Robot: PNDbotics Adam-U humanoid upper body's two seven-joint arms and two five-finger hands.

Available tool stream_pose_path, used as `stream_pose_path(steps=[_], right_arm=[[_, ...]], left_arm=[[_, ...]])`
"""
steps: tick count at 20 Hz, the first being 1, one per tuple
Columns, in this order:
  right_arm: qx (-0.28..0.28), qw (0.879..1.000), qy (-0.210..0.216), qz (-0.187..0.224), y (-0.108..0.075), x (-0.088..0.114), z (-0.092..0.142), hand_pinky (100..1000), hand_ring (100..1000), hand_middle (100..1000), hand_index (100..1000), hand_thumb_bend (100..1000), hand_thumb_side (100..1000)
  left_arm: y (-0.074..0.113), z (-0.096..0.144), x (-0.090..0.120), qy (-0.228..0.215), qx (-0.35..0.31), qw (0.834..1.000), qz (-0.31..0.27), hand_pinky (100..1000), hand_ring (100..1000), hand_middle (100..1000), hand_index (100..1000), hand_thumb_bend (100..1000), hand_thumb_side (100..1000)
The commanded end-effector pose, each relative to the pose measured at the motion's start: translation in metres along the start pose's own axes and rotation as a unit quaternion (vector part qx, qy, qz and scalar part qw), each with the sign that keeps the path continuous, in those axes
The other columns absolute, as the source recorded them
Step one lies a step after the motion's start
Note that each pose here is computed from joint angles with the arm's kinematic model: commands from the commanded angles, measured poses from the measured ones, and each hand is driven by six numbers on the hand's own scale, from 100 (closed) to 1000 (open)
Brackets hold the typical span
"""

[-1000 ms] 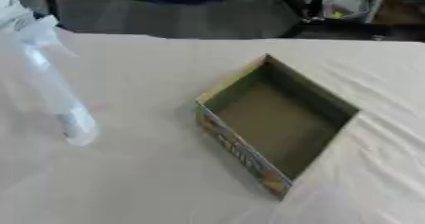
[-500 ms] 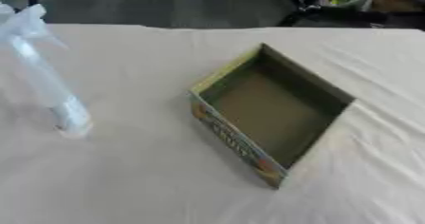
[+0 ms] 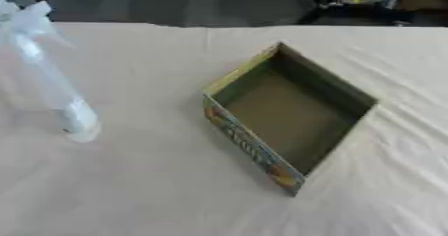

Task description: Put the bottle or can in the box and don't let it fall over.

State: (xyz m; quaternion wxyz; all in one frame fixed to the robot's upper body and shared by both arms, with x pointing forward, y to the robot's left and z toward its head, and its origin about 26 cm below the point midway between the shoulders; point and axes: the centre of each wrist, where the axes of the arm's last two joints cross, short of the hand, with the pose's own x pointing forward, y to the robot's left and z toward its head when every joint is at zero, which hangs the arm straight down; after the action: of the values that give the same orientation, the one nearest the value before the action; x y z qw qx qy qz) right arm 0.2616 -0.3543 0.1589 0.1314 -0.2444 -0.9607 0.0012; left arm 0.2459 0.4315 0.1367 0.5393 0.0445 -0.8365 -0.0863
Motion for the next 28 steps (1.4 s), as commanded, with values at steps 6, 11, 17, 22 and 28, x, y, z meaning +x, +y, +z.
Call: stream_pose_path(steps=[6,11,17,22,28], right_arm=[[0.003,1.0,-0.022,0.002,-0.003,0.003,-0.009,1000,922,840,842,100,657],[0.005,1.0,-0.021,0.001,-0.002,0.003,-0.009,1000,921,840,841,100,657],[0.007,1.0,-0.02,-0.002,-0.001,0.003,-0.009,1000,922,840,841,100,658],[0.009,1.0,-0.019,-0.004,0.0,0.003,-0.008,1000,921,840,841,100,658],[0.013,1.0,-0.018,-0.008,0.001,0.003,-0.008,1000,921,840,841,100,658]], left_arm=[[0.008,-0.006,0.0,0.009,-0.03,0.999,-0.032,1000,942,959,840,717,100],[0.007,-0.015,-0.002,0.02,-0.054,0.998,-0.032,1000,950,965,842,734,100],[0.012,-0.027,-0.012,0.052,-0.067,0.996,-0.036,1000,967,974,855,789,103],[0.012,-0.04,-0.019,0.073,-0.076,0.993,-0.043,1000,964,972,852,794,101],[0.012,-0.061,-0.026,0.093,-0.099,0.99,-0.047,1000,959,965,844,796,100]])
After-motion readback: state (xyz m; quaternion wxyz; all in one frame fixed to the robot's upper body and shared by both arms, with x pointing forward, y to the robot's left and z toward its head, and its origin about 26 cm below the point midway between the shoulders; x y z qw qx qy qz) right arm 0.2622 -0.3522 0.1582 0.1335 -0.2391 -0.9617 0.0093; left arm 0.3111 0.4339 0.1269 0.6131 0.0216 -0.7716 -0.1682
